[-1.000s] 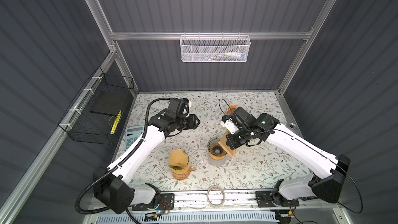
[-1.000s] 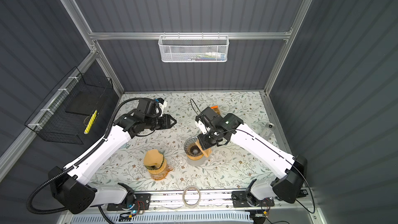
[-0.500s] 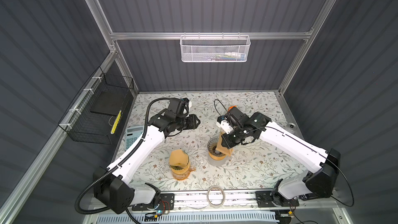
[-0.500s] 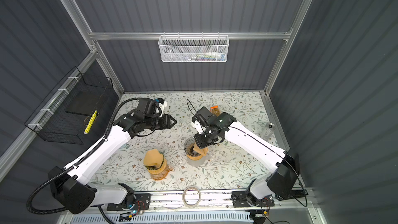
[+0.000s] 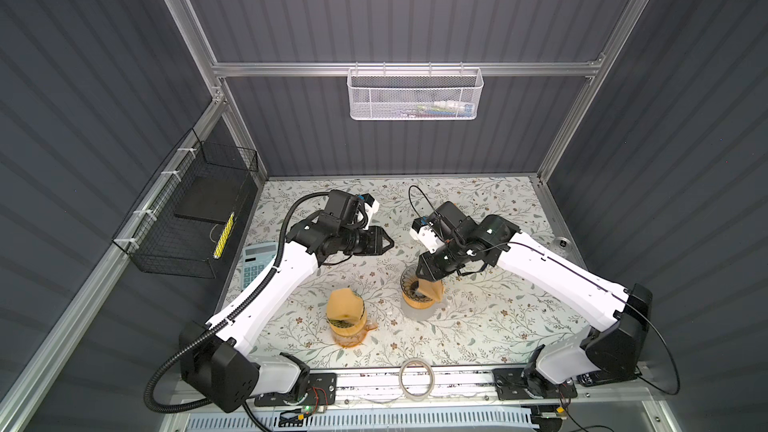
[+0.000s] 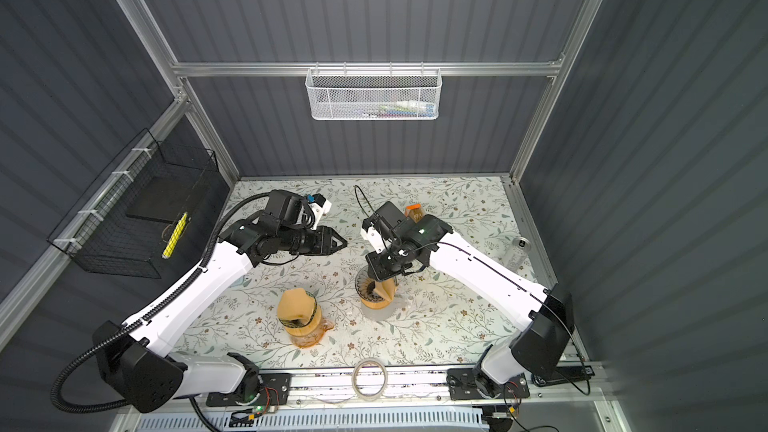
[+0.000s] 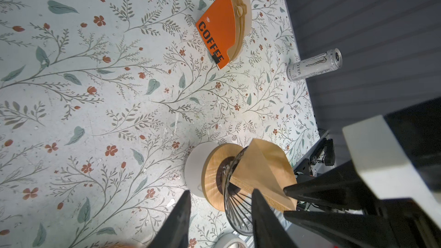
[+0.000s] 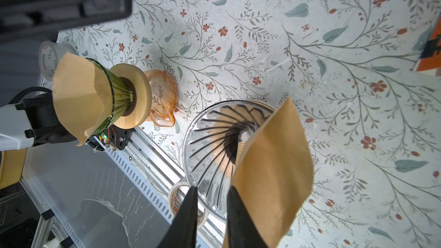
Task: Place the coffee filter in the dripper
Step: 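Lower the filter into the dripper while the left gripper moves toward it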
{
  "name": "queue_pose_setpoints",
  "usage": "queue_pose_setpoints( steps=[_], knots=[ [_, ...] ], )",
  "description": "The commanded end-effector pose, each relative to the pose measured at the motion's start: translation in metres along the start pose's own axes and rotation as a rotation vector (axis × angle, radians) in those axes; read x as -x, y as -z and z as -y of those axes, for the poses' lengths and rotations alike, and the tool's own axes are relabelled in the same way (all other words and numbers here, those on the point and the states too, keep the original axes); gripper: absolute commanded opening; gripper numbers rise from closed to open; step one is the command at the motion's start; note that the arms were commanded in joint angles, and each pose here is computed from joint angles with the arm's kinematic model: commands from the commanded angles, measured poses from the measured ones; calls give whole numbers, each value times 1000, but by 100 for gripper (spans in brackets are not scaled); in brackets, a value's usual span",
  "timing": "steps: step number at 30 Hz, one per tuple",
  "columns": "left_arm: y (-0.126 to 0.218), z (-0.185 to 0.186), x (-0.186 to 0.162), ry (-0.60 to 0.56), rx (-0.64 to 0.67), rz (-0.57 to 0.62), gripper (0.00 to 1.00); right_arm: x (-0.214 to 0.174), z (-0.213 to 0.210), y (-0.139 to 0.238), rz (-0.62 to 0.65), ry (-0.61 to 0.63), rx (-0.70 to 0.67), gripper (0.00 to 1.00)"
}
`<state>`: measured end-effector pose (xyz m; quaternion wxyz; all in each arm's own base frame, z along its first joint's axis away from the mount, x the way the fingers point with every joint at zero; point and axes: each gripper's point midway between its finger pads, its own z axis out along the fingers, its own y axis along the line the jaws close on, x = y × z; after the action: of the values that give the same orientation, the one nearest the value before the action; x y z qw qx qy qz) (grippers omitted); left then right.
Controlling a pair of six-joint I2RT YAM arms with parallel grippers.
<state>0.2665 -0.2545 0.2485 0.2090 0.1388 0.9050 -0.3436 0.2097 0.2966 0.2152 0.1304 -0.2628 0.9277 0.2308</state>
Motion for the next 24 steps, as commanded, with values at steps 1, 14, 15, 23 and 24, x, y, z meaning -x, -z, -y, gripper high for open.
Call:
queue_pose_setpoints(
  steps=[1, 14, 15, 23, 24],
  knots=[
    [-1, 32, -14, -77, -57, -72, 42, 3, -11, -1, 8, 0, 30, 26],
    [-31, 49, -32, -69, -93, -156, 37, -14, -11, -9, -13, -12, 32, 26],
    [-31, 48, -31, -67, -90, -154, 37, -15, -10, -6, -8, -13, 30, 26],
    [-27, 58, -27, -69, -113, -152, 36, -27, 0, 31, 84, -49, -6, 27],
    [-29, 59, -28, -72, -115, -160, 36, -28, 3, 36, 99, -57, -14, 28]
  ],
)
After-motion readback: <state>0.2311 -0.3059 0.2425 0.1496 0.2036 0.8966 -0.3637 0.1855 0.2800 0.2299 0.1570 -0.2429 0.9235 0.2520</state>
